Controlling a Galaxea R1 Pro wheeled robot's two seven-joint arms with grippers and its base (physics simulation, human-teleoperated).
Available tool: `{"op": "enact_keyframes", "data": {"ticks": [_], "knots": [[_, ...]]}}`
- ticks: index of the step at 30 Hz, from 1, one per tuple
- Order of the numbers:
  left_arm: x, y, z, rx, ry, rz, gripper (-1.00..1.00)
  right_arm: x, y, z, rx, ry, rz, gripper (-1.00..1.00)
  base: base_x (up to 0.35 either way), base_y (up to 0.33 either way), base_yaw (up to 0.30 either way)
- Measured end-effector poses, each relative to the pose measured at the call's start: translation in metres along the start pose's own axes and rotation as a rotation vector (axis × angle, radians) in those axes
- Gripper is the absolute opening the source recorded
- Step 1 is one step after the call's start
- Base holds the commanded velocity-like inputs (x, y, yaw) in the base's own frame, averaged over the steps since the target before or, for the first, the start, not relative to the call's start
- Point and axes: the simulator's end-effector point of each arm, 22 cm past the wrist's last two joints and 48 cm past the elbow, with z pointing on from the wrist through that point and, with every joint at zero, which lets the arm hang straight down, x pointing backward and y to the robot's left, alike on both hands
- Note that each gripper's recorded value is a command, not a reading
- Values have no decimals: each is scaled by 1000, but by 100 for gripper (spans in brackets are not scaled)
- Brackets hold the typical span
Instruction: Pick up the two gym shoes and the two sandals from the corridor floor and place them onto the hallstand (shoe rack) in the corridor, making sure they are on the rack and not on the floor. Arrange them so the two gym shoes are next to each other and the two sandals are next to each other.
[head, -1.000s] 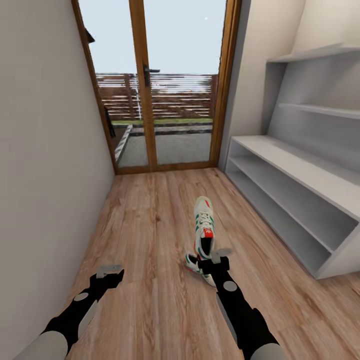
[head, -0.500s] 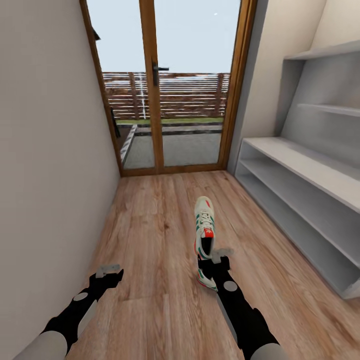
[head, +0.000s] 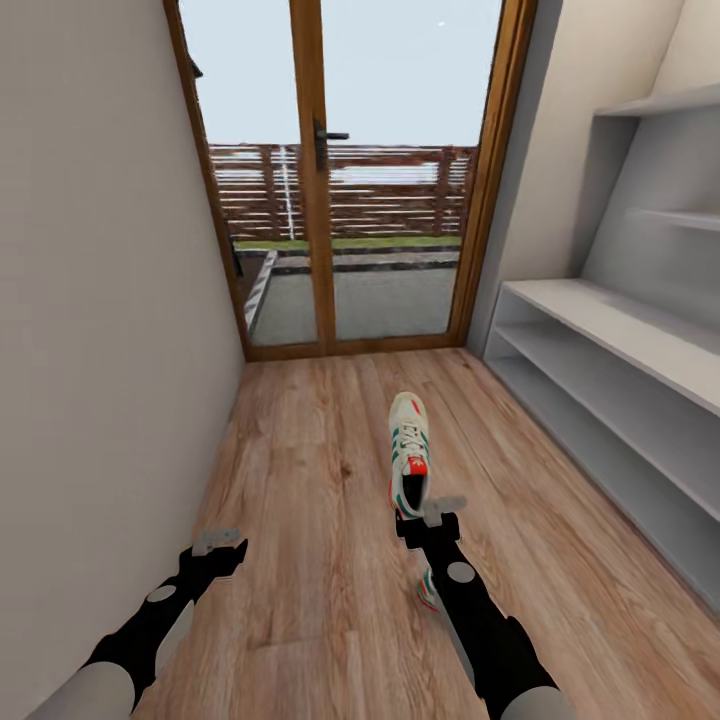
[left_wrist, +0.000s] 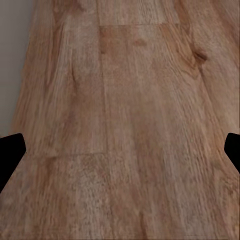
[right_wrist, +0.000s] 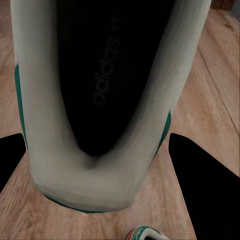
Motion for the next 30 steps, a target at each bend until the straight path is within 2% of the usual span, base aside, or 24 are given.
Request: {"op": "enact_keyframes", "data": {"ticks": [13,26,30], "knots": [[0,0,0,1,0,1,100,0,0,0,0,-1,0,-100,325,115,185],[0,-1,0,1,-1,2,100,0,0,0,1,-1,1,-100,327,109,7],[0,-1,0,0,-1,2,100,0,0,0,0,-1,1,-100,155,46,0]]}}
